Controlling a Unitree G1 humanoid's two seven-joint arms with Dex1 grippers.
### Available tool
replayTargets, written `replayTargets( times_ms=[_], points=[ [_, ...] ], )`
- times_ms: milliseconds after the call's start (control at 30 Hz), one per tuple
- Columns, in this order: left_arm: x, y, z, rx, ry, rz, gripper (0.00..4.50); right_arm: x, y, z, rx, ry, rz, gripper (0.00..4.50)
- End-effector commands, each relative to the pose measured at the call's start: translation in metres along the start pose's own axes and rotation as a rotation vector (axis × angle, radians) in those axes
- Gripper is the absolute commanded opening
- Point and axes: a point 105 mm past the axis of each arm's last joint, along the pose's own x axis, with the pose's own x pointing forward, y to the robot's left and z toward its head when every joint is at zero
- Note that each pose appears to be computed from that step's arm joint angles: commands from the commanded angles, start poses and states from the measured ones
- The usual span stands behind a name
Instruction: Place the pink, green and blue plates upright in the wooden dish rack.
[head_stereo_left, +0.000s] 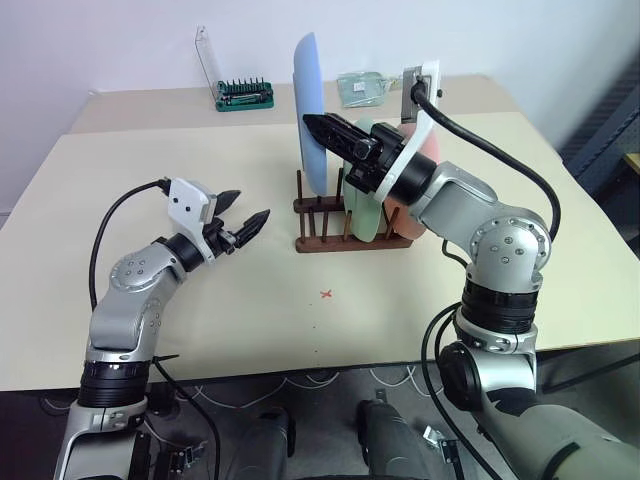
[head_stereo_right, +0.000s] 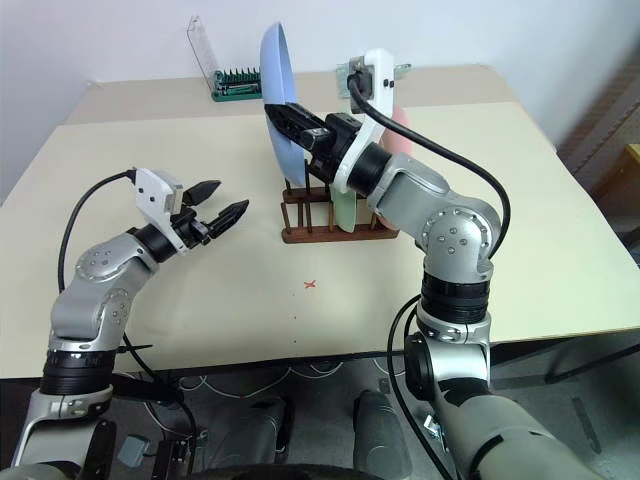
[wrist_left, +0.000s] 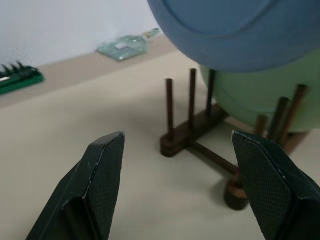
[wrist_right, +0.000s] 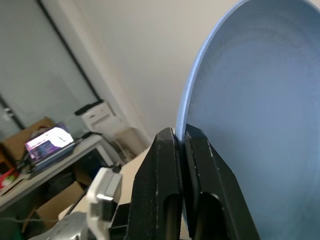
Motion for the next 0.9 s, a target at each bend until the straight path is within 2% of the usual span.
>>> replayTargets(
  times_ms=[33,300,767,900],
  points=[
    [-0.002,-0.018,0.007,0.028,0.003,-0.105,3.49,-0.002,0.005,0.009,0.005,-0.029,0.006,0.00],
    [-0.007,-0.039,-0.006,0.003,0.066,-0.212,3.49,-0.002,0.010,0.009,0.005,-0.015,0.026,0.00],
    [-0.020,-0.039,-0.021,0.032,0.148,-0.243,3.49,-0.002,0.026,0.004,0.039,-0.001,0.112,0.00],
    [-0.021,-0.040,-0.022,0.026,0.148,-0.244,3.49,-0.002,0.016,-0.003,0.067,0.016,0.046,0.00]
  ],
)
